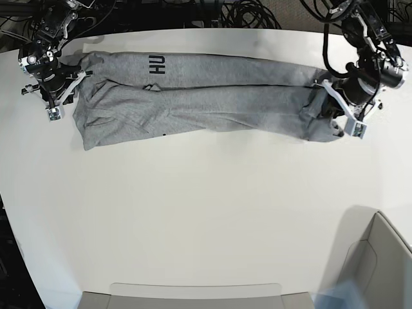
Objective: Fold the T-shirt properly
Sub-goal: 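Carry the strip end in the left gripper toward the right gripper, folding it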
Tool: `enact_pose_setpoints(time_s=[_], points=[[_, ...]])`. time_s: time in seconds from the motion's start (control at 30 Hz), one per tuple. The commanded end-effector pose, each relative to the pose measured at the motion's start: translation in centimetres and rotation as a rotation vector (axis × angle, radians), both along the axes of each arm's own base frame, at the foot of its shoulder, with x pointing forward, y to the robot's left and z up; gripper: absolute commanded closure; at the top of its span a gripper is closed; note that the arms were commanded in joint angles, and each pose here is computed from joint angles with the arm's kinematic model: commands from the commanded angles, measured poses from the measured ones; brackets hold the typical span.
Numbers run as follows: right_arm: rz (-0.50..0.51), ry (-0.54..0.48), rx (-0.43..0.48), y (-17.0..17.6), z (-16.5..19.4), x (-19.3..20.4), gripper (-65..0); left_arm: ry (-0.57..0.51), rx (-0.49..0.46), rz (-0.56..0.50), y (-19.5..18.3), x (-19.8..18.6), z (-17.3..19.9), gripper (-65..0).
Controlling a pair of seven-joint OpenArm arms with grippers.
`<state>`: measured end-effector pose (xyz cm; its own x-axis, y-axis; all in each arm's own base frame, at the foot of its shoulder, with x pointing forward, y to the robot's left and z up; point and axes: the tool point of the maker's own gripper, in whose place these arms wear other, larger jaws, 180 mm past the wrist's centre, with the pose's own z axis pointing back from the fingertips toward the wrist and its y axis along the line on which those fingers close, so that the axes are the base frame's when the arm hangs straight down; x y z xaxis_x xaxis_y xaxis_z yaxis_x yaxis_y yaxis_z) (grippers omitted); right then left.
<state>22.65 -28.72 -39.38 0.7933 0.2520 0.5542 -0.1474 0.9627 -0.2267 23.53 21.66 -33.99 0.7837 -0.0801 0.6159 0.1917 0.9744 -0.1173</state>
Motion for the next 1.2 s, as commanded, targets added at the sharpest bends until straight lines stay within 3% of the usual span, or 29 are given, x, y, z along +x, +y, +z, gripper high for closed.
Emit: enact_pose_setpoints(time_s=[0.0, 0.33, 0.53, 1.17], points=[[0.018, -0.038, -0.011, -0.2, 1.0, 0.8, -7.6, 0.005, -0.01, -0.016, -0.8, -0.2, -0.1, 0.0], [0.018, -0.038, -0.011, -0.2, 1.0, 0.8, -7.6, -0.018, -0.157, -0.144, -9.4, -0.3, 0.1, 0.0], [0.027, -0.037, -0.007, 0.1, 1.0, 0.9, -7.6, -0.008, -0.221, -0.331, -15.8, -0.8, 0.3, 0.0], [0.059, -0.033, -0.002, 1.1, 0.8, 1.3, -7.6, 0.077, -0.38, -0.266, -20.1, -0.2, -0.5, 0.0]])
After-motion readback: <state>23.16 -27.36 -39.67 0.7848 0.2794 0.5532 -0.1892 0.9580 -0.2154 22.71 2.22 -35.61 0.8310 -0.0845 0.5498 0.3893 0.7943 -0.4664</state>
